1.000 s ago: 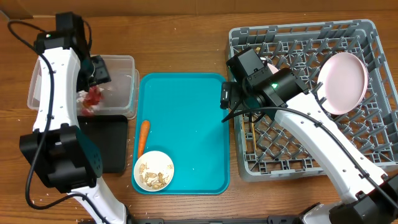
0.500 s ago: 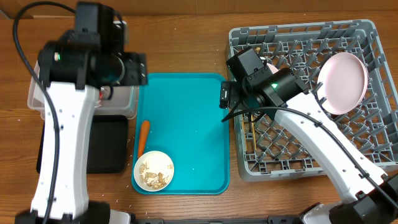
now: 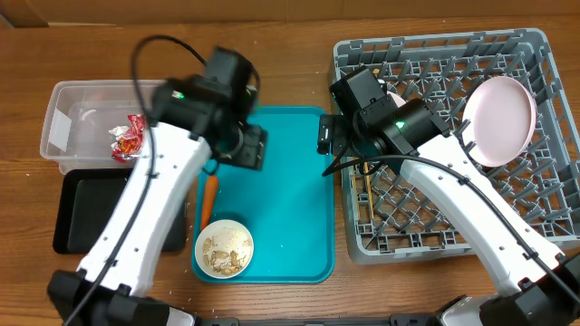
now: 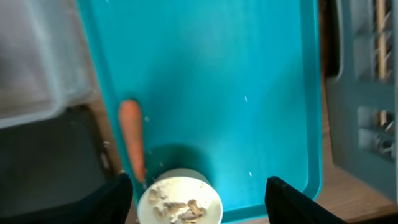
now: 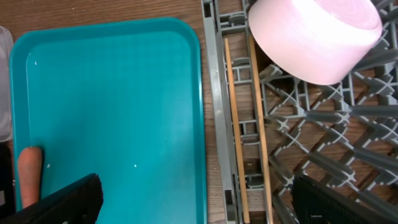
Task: Sort waste into correct bins and load items into the dishwasher
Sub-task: 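Reach the left gripper to the food-scrap bowl and grasp its rim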
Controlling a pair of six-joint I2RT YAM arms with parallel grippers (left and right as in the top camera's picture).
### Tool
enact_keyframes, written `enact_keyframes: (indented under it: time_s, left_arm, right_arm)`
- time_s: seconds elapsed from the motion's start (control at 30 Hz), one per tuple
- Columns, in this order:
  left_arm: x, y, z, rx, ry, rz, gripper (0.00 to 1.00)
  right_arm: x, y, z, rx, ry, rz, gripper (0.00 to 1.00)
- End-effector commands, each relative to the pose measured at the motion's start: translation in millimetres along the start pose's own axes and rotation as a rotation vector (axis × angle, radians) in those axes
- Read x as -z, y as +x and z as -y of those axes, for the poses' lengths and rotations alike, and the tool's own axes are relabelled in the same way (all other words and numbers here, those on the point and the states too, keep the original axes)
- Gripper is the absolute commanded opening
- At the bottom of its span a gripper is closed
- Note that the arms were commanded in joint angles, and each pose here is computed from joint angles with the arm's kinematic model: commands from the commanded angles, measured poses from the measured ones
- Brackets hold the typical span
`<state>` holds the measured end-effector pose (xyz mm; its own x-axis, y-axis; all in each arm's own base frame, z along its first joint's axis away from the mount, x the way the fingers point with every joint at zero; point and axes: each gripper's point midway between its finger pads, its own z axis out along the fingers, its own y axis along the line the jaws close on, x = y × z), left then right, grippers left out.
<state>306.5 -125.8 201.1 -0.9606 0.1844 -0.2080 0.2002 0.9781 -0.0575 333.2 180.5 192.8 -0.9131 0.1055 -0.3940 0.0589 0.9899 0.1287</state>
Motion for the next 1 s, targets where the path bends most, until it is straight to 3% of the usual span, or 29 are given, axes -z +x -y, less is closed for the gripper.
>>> enact_keyframes:
  time_s: [0.0,0.07,0.1,0.13,0.97]
  left_arm:
    - [-22,10,14,-0.030,-0.010,-0.032,0.72]
    - [-30,12,19,-0.038,-0.012,-0.033,0.76]
    - [-32,14,21,-0.035,-0.013,-0.036,0.84]
    - [-32,14,22,-0.037,-0.012,-0.037,0.99]
    - [-33,13,21,-0.037,-0.016,-0.032,1.00]
  right_arm:
    - [1,-3,-1,-0.001,-0.007,0.009,1.00]
    - [1,-3,-1,-0.001,-0.007,0.009,1.00]
    - [1,-3,-1,-0.001,-0.007,0.009,1.00]
    - [1,-3,-1,-0.001,-0.007,0.009,1.00]
    - [1,-1,0,0.000,-0.003,0.002,1.00]
